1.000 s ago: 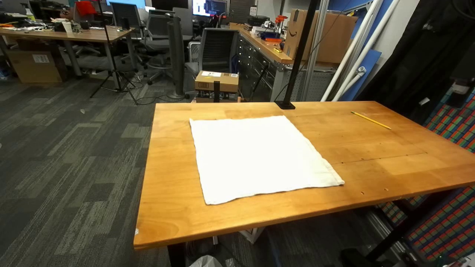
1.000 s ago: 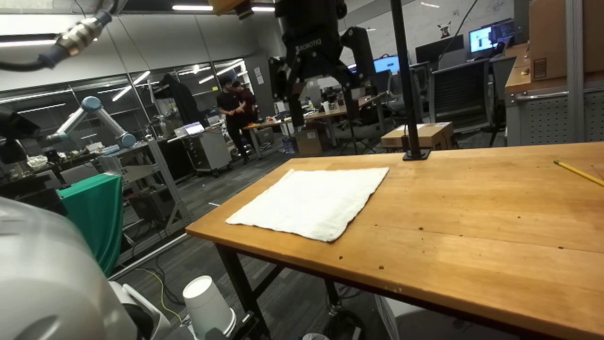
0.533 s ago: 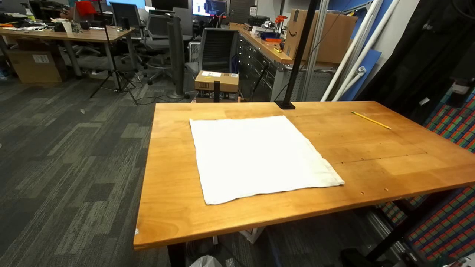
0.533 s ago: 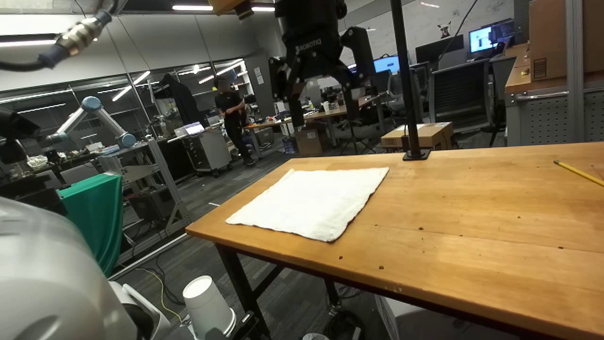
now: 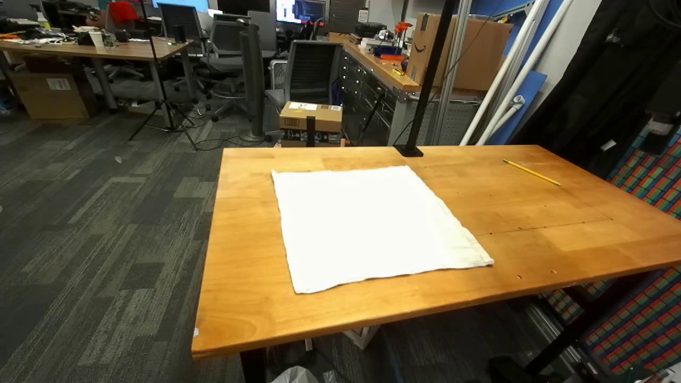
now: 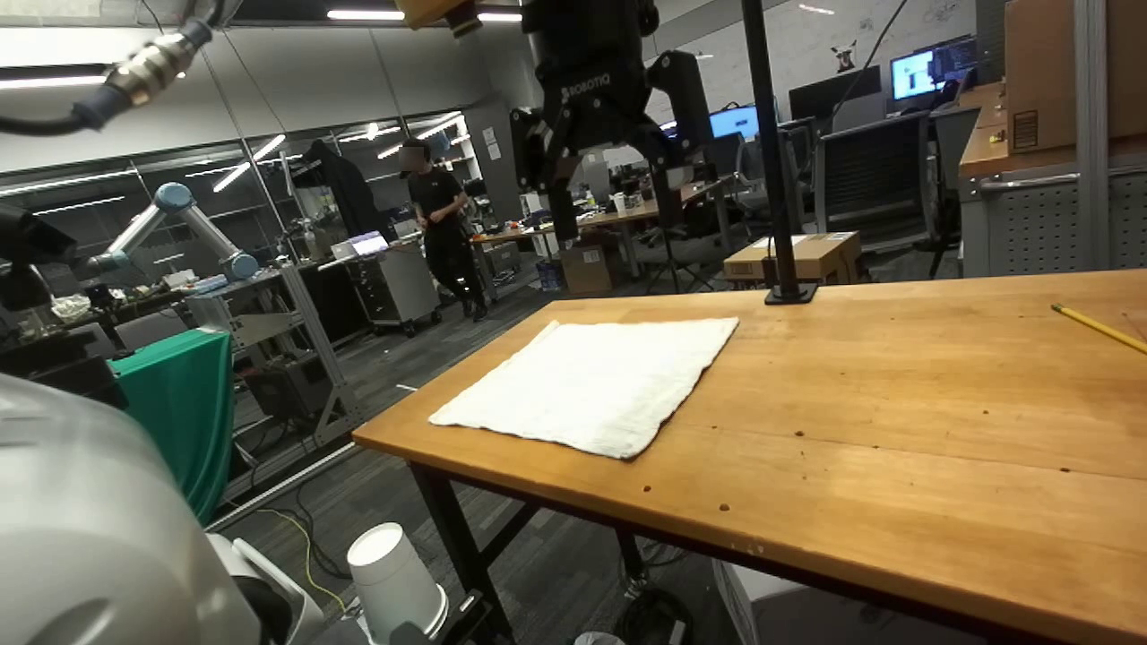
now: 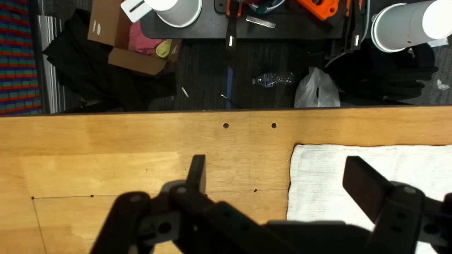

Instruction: Fold the towel diagonally in half twice

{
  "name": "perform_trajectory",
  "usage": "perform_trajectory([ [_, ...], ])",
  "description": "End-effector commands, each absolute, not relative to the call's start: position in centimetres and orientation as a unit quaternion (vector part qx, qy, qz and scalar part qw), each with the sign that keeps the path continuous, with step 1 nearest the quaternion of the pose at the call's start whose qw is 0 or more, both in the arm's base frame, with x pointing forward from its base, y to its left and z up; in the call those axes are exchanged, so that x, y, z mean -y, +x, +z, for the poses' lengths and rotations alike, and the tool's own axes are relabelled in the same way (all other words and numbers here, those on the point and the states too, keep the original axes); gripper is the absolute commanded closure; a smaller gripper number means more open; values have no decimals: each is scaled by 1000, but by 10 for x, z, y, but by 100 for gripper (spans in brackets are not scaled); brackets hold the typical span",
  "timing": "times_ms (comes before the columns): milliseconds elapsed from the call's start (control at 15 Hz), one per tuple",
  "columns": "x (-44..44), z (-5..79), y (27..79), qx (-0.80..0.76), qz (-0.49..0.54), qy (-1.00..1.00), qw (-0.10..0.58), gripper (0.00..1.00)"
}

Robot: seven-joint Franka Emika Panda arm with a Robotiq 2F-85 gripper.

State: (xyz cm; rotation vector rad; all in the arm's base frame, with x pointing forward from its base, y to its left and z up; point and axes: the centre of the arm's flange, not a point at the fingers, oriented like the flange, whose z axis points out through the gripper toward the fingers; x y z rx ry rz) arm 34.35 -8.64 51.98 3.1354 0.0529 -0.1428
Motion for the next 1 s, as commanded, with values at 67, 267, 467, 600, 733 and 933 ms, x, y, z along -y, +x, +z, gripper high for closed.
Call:
perform_trajectory([
  [67,86,520,344,-17,-46,999,1,0],
  [267,86,520,344,-17,-46,999,1,0],
  [467,86,520,344,-17,-46,999,1,0],
  [600,84,519,353,-19,-48,999,3,0],
  [733,77,515,373,-27,-45,999,5,0],
  [933,59,509,400,-46,15,999,6,0],
])
